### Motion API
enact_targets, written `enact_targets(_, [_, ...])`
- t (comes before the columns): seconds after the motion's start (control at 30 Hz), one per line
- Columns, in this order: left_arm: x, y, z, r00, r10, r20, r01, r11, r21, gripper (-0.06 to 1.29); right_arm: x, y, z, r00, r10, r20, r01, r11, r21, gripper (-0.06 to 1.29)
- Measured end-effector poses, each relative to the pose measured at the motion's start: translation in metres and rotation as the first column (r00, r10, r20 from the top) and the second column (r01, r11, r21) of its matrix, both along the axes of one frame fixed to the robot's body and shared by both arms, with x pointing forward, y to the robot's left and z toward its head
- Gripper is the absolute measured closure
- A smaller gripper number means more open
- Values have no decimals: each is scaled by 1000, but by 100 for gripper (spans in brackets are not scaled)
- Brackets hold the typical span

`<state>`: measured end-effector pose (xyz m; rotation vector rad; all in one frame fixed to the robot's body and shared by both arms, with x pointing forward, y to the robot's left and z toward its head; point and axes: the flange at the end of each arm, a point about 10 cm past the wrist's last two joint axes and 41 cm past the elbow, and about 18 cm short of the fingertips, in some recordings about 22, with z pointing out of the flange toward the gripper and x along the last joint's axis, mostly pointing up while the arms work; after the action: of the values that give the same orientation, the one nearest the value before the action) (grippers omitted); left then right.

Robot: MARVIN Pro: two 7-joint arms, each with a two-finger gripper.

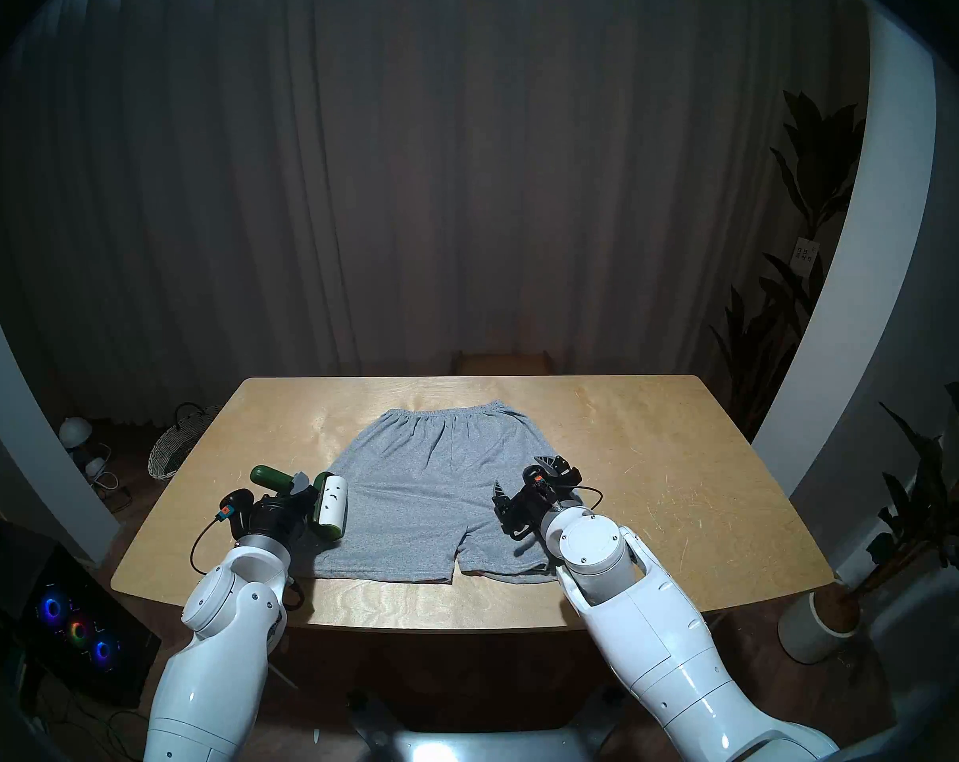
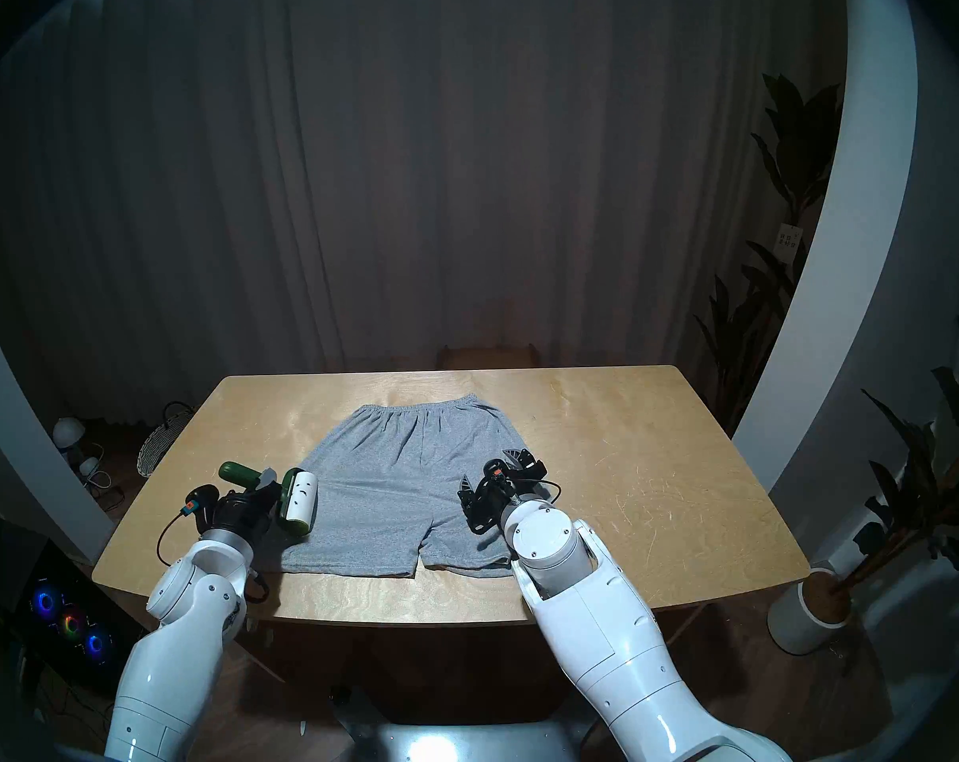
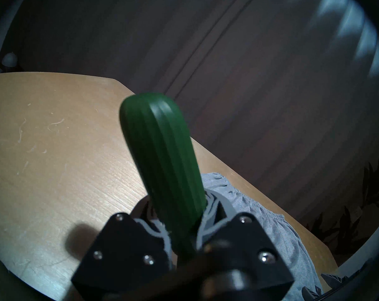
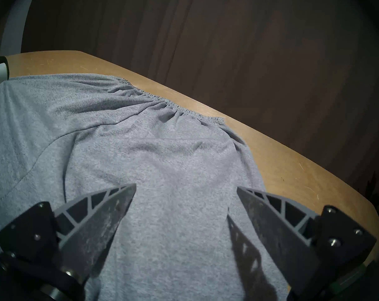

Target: Remove lint and debris from pants with a lint roller

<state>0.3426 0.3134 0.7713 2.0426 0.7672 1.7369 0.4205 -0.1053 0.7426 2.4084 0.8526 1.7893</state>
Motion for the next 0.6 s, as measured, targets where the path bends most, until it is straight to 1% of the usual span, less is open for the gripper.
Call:
enact_targets(0.23, [0,8,-2,1000,3,1,-3,1000,1,111,0,0,0,1000,-3,1,3,1000,-1,1])
enact_targets(0.6, [-2,26,4,1000,24,17,-25,1000,14,111,0,0,0,1000,-7,3,7,1000,1,1])
